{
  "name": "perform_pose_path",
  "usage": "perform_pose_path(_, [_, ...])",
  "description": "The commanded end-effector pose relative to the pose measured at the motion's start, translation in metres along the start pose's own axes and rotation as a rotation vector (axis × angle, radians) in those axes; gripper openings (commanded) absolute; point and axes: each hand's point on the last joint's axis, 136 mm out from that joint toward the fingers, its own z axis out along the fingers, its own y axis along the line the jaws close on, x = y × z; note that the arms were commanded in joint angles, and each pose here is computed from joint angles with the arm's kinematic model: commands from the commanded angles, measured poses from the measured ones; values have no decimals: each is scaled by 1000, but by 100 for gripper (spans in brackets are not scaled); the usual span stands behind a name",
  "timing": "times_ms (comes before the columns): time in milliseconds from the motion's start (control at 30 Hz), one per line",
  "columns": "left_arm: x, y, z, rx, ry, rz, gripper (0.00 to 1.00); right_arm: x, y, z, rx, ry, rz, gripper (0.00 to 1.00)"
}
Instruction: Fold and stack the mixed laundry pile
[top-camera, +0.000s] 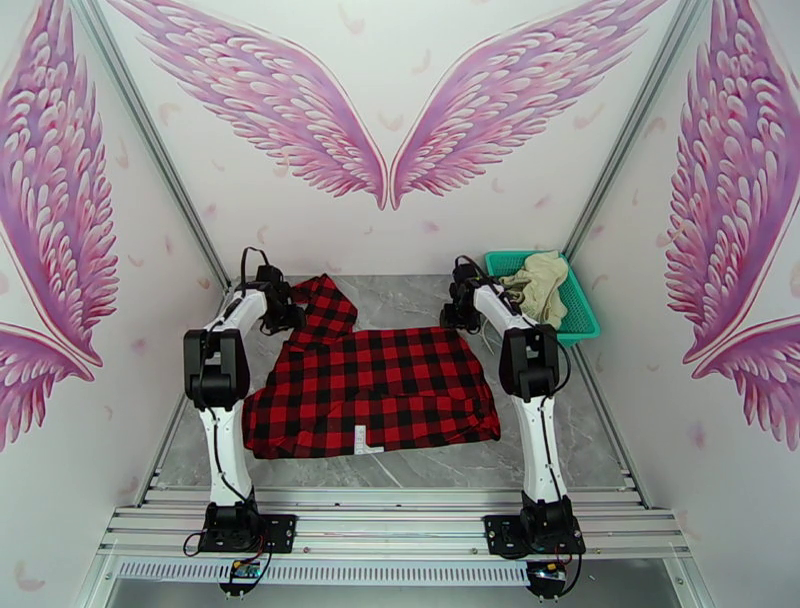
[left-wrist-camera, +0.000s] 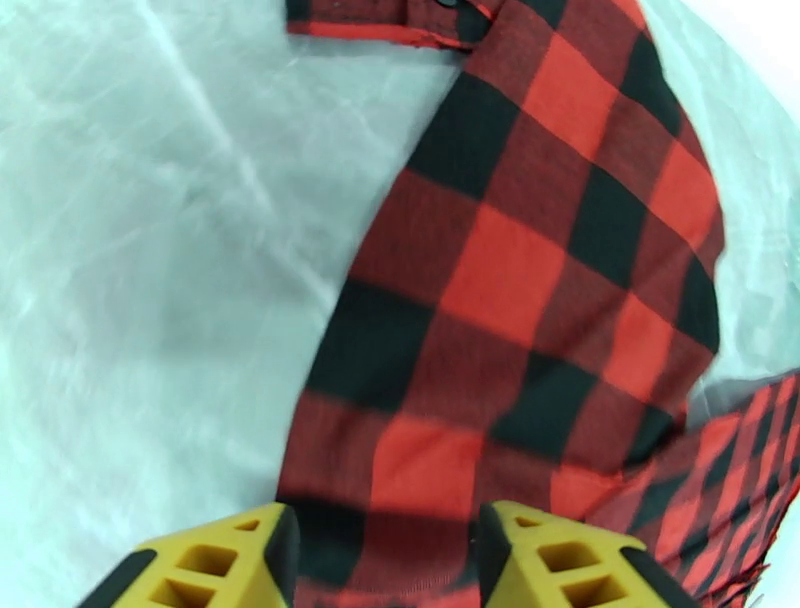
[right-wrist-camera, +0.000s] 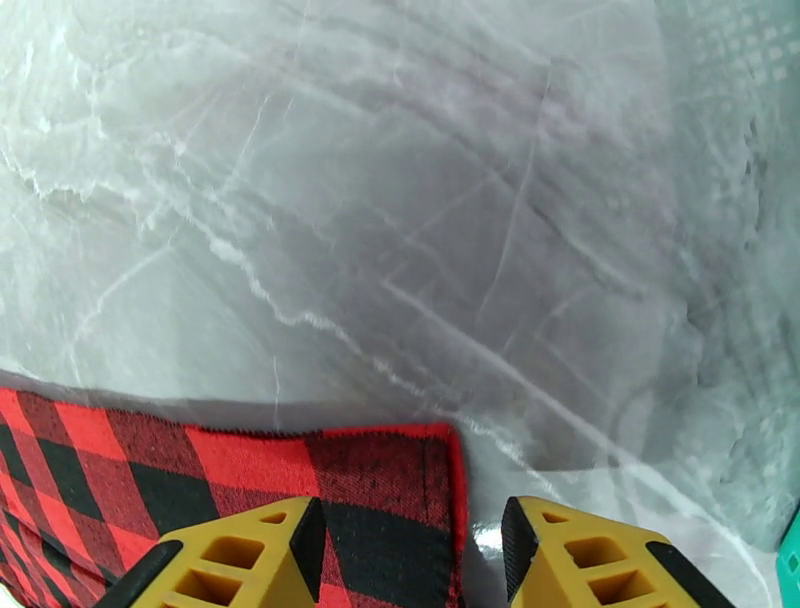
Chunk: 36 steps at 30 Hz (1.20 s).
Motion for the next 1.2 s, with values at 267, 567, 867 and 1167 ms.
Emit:
perform_pose_path(267, [-8, 13, 30, -210, 104, 139, 56, 5, -14, 9, 60, 37, 44, 53])
perform_pose_path(567, [-10, 5, 49, -164, 108, 114, 55, -2, -14, 12, 48, 21, 53, 57])
perform_pose_path(867, [-13, -11, 55, -68, 98, 93, 28, -3, 0, 29, -30, 48, 83, 44])
perform_pose_path(1167, [-37, -29, 34, 48, 7, 112, 0, -18, -2, 0, -2, -10, 23, 20])
